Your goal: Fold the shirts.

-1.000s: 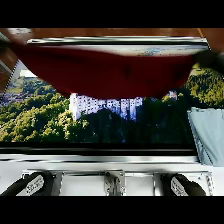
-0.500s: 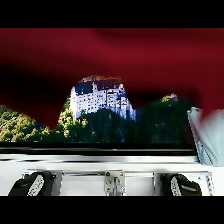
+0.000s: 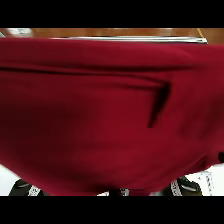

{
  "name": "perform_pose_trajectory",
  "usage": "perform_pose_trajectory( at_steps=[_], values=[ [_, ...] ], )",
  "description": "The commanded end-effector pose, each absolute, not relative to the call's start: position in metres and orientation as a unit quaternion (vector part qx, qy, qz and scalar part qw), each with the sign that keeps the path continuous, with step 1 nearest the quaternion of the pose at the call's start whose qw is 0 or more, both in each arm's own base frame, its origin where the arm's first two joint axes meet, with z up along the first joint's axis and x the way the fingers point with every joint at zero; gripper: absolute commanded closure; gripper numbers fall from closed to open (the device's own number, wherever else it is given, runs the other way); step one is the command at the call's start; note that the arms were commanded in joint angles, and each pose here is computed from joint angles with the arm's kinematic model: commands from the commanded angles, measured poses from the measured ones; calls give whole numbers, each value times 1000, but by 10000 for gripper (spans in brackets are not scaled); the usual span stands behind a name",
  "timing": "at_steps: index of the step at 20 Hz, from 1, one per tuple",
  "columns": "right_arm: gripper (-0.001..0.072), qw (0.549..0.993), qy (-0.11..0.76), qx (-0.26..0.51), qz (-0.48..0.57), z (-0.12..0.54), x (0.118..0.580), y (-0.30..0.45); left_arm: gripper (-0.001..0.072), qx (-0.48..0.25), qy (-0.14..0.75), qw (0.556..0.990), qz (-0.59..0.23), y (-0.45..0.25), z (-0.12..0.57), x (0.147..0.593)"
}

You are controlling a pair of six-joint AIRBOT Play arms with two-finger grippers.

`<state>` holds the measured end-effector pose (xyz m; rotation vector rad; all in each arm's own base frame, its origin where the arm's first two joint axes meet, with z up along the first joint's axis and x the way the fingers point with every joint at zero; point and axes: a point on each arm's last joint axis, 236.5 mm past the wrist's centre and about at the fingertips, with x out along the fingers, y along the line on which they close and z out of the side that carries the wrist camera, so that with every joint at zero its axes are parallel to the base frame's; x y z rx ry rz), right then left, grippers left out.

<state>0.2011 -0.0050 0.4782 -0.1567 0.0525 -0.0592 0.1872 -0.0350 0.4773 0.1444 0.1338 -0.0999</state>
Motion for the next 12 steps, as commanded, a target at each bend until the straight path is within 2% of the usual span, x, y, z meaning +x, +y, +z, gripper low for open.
perform_pose_trajectory(
  at_steps=[1, 4, 7, 10, 12],
  values=[
    [658, 974, 219, -54, 0, 388, 249, -16, 669, 48, 200, 977, -60, -20, 401, 226],
    [658, 909, 415, -7, 35, 278, 291, -25, 669, -5, 323, 944, -72, -6, 314, 275],
    [658, 848, 524, 54, 61, 169, 341, -29, 669, -64, 439, 893, -77, 8, 218, 319],
    [658, 833, 530, 140, 76, 96, 407, -22, 669, -133, 498, 851, -100, 7, 143, 376],
    [658, 840, 489, 215, 99, 75, 458, -5, 668, -192, 484, 845, -119, 0, 111, 425]
  ],
)
